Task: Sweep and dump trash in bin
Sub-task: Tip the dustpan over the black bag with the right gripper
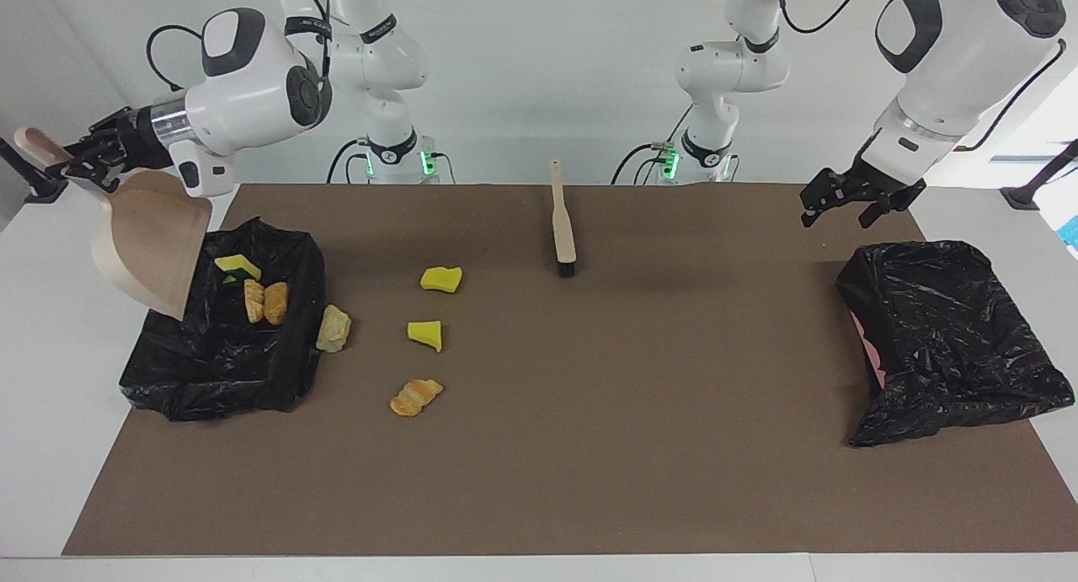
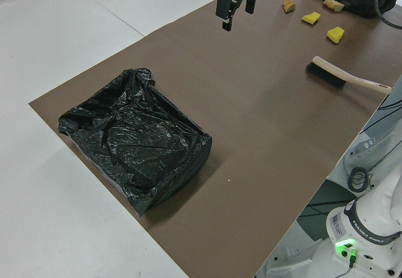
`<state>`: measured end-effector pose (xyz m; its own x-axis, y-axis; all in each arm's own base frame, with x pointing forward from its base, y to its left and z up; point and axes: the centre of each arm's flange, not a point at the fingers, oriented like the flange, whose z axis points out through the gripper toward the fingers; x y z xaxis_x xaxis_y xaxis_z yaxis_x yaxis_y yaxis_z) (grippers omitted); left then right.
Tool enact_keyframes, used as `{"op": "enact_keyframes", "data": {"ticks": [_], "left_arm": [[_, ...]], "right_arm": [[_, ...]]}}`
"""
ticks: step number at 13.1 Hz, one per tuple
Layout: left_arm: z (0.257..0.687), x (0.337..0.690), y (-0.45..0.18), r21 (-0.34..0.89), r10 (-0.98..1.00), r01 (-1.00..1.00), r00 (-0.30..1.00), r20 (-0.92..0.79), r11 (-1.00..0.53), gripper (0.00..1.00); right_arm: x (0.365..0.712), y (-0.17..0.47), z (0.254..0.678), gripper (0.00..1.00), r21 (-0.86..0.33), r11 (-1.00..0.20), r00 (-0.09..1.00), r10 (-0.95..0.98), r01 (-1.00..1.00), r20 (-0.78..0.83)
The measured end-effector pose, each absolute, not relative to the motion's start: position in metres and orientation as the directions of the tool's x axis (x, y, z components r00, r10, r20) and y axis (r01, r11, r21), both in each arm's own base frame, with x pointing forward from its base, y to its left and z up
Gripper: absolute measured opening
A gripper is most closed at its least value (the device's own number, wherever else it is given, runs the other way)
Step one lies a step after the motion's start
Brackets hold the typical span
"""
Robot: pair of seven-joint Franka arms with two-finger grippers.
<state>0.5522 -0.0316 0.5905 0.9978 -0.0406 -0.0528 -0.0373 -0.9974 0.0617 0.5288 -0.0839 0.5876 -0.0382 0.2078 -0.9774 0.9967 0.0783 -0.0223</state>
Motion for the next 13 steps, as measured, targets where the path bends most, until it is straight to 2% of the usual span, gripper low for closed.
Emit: {"op": "enact_keyframes", "data": {"ticks": [3, 8, 11, 13], "left_arm": [[0.591, 0.552, -0.032, 0.062, -0.041, -0.037, 0.998, -0.052, -0.997, 1.00], [0.591, 0.552, -0.032, 0.062, -0.041, -0.037, 0.998, -0.052, -0.997, 1.00], [0.591, 0.552, -0.032, 0.062, -0.041, -0.038, 0.998, -0.052, -0.997, 1.00], [0.591, 0.552, -0.032, 0.062, -0.041, -0.038, 0.998, -0.052, -0.997, 1.00]], "right_arm": [[0.541, -0.047, 0.610, 0.31, 0.015, 0.088, -0.004, 0.209, 0.996, -0.978], [0.581, -0.006, 0.620, 0.31, 0.123, 0.067, 0.090, 0.369, 0.990, -0.925], [0.595, 0.023, 0.611, 0.31, 0.255, -0.027, 0.233, 0.509, 0.966, -0.828], [0.594, 0.046, 0.600, 0.31, 0.341, -0.141, 0.355, 0.596, 0.929, -0.720]]}}
